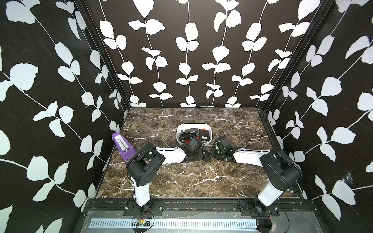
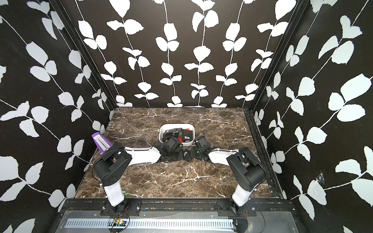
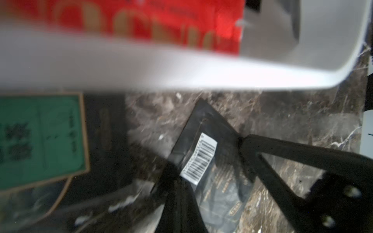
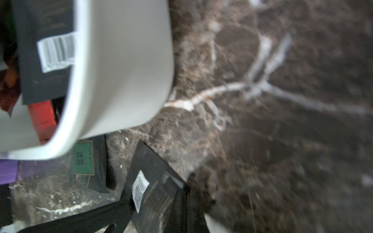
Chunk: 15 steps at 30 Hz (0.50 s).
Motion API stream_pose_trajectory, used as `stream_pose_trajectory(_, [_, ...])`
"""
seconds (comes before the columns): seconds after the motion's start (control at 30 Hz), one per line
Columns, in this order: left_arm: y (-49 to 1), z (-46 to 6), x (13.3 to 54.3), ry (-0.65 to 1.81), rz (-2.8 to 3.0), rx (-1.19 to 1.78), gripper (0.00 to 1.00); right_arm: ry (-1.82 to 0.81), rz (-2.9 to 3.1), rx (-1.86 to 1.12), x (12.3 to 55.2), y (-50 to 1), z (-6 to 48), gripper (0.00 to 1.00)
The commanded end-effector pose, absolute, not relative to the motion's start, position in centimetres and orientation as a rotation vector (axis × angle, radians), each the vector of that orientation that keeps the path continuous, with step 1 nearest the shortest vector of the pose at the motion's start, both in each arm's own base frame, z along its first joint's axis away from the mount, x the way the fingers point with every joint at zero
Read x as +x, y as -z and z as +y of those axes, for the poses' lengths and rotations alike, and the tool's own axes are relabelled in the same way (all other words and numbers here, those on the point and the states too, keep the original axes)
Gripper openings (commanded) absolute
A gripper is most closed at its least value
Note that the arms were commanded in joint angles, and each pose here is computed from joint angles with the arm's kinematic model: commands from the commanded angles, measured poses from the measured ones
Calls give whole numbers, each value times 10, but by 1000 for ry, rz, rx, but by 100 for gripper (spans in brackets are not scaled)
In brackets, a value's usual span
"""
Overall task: Put the tea bags into the storage box
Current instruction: Pick up the tea bag from the center of the board.
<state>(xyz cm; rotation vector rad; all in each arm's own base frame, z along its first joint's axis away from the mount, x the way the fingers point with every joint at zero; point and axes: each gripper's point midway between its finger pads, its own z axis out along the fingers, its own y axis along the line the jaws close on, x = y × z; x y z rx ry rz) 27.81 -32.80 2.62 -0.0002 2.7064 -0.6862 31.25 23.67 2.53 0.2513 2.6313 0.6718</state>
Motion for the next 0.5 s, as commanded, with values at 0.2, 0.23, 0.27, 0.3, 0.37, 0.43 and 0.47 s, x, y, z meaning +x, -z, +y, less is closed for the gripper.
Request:
stream_pose_trajectory(0.2, [-90,-298,265,630,2637,44,0,-628,2533,213,300,-93,216,0])
stream_pose_trajectory(0.23, [-99,-292,265,613,2614,42,1,-630,2515,210,300,-103,215,0])
stream_pose_trajectory(0.27, [-105,-285,265,592,2597,35,2,-630,2499,209,300,-113,213,0])
stream_pose_trajectory(0.3, [-110,-277,263,571,2580,26,5,-633,2472,207,301,-126,212,0])
stream_pose_trajectory(0.37, [-116,-261,261,522,2553,8,11,-634,2425,205,305,-150,210,0])
stream_pose_trajectory(0.43, [-118,-242,256,470,2532,-21,16,-620,2387,194,314,-175,211,0])
stream_pose_trajectory(0.47, [-117,-234,255,455,2525,-40,19,-617,2377,185,318,-183,213,0])
